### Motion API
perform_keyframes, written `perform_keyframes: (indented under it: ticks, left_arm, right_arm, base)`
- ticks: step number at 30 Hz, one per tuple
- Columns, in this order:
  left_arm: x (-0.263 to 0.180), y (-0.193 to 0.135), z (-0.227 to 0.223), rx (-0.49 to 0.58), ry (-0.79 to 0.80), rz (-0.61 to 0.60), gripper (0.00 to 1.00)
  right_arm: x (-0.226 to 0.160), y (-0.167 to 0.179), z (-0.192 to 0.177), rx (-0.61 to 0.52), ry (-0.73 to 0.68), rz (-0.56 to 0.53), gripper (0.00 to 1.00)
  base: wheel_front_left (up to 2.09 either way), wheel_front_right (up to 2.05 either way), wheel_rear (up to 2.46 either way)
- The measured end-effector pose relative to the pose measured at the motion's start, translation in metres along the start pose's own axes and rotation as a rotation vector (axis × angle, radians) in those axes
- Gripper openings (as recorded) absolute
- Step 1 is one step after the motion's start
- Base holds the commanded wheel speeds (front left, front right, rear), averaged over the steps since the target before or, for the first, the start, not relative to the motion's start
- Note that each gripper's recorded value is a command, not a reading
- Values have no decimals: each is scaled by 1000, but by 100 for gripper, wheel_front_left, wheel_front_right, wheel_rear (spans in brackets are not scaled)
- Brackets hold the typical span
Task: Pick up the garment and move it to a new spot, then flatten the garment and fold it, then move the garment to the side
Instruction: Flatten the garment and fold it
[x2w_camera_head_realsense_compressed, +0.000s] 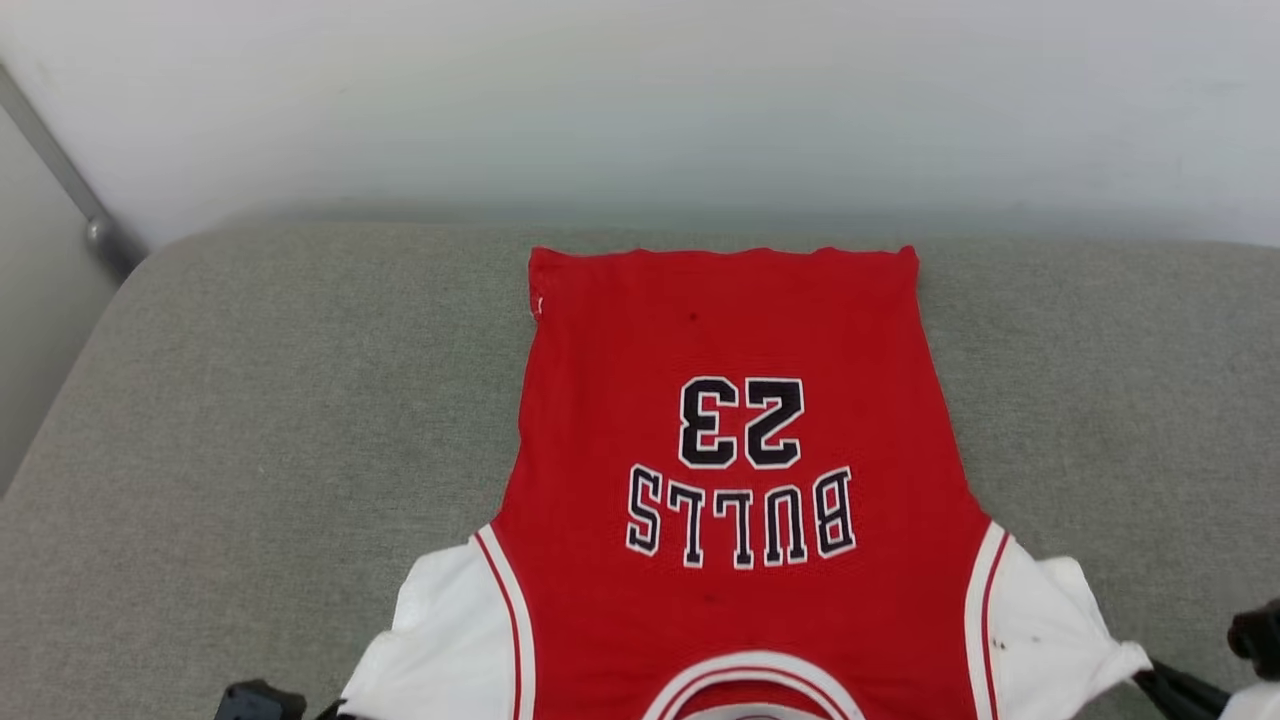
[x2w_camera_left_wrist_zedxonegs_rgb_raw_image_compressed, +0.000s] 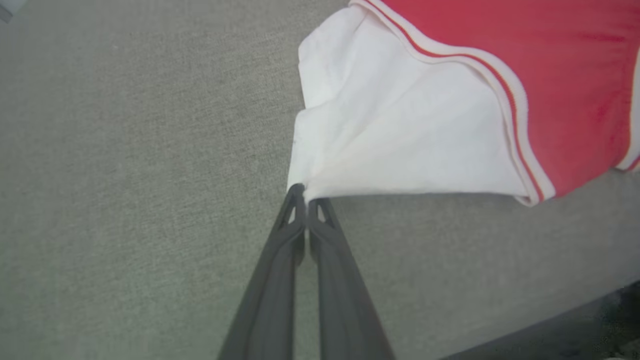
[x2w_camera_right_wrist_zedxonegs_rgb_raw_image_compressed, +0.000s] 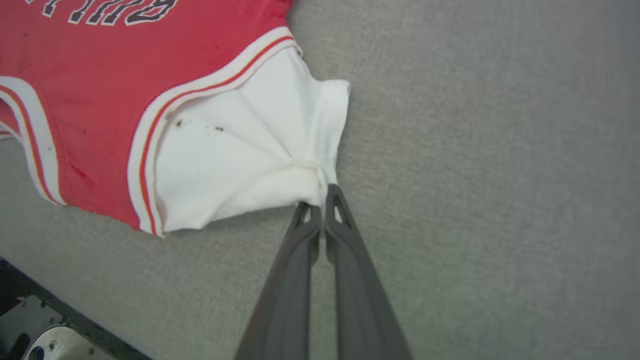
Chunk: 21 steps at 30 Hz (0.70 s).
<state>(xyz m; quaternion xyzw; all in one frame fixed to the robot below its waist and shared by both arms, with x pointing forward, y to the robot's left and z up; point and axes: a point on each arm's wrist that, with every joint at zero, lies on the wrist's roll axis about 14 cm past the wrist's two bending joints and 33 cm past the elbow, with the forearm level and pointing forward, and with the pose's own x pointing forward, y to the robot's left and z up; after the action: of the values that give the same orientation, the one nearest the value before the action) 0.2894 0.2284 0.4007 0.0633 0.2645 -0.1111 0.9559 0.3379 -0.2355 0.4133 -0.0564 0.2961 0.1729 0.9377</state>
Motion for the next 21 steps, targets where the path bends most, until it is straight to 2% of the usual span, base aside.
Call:
perform_keyframes:
  ticks: [8,14,15,16,17,19,21]
  left_arm:
    - [-29,-13,-28,-38,77,-1,0]
    - [-31,-15,-29,-43,91,0,0]
    - [-30,-16,-28,-43,89,1,0]
    - [-29,-16,-26,-42,84,-1,0]
    - [-29,-17,-25,-40,81,-2,0]
    - [-28,-18,-23,-33,76,-8,0]
    - [-26,-19,-19,-27,69,-10,0]
  right_arm:
    - [-41,21,-56,77,197,27,0]
    - [-50,23,-58,85,253,27,0]
    - [-49,23,-54,85,248,25,42]
    - [-48,22,-51,84,247,22,67]
    - [-47,22,-48,83,243,23,67]
    - [-44,16,-35,74,212,6,100]
    - [-39,6,-12,44,159,-17,100]
  base:
    - [0,0,0]
    - [0,0,0]
    - [0,0,0]
    - [0,0,0]
    - [0,0,0]
    - [0,0,0]
    - [0,0,0]
